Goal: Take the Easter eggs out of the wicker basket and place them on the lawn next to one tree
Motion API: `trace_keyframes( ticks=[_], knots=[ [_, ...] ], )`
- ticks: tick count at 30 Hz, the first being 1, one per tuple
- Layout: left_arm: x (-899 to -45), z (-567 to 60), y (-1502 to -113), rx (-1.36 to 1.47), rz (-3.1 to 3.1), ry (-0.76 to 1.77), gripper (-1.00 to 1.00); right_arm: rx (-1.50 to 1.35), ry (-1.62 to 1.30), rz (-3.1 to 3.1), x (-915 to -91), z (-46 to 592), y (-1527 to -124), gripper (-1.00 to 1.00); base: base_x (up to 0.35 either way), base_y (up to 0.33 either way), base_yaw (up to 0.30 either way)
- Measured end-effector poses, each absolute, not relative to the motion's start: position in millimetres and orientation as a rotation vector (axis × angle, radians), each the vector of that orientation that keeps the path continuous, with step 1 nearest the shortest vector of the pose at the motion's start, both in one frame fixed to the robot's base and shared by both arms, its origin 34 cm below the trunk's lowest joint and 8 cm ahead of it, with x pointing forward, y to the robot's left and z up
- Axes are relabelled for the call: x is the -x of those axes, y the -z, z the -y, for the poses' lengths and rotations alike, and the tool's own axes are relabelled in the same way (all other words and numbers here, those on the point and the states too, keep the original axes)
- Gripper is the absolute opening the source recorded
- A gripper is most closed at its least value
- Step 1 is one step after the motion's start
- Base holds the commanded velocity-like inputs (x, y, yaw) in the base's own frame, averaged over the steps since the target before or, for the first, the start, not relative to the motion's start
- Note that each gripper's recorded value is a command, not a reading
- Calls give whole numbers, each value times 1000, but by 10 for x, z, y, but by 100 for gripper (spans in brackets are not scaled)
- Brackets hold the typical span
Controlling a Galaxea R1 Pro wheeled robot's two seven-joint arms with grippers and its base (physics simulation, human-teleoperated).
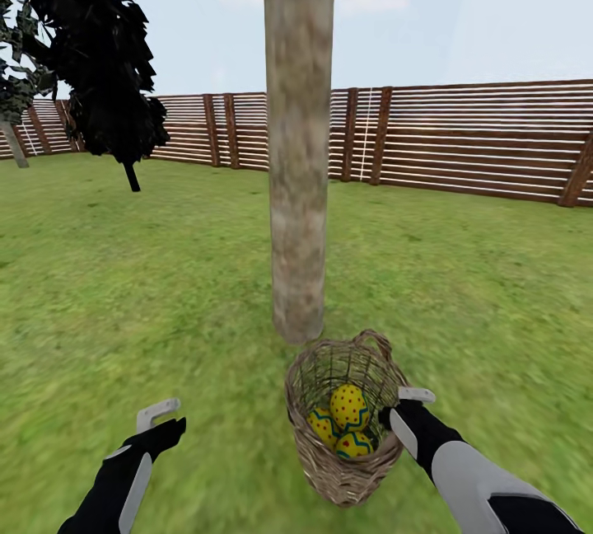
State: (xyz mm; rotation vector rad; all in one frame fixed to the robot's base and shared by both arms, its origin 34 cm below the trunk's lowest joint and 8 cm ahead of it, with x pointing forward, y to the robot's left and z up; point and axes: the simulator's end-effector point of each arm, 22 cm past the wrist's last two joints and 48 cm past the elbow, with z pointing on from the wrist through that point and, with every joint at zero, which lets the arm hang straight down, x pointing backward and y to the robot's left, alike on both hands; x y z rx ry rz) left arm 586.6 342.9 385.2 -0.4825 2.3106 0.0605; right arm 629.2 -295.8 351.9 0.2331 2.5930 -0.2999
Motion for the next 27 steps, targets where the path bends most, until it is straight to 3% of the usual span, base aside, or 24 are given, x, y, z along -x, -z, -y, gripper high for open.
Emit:
trace_keyframes(
  ticks=[27],
  knots=[
    [-6014, -3437, -4454, 482, -2310, -62, 100, -252, 295, -2515, -6660, 2972, -4323, 100, 0, 0, 0]
  ],
)
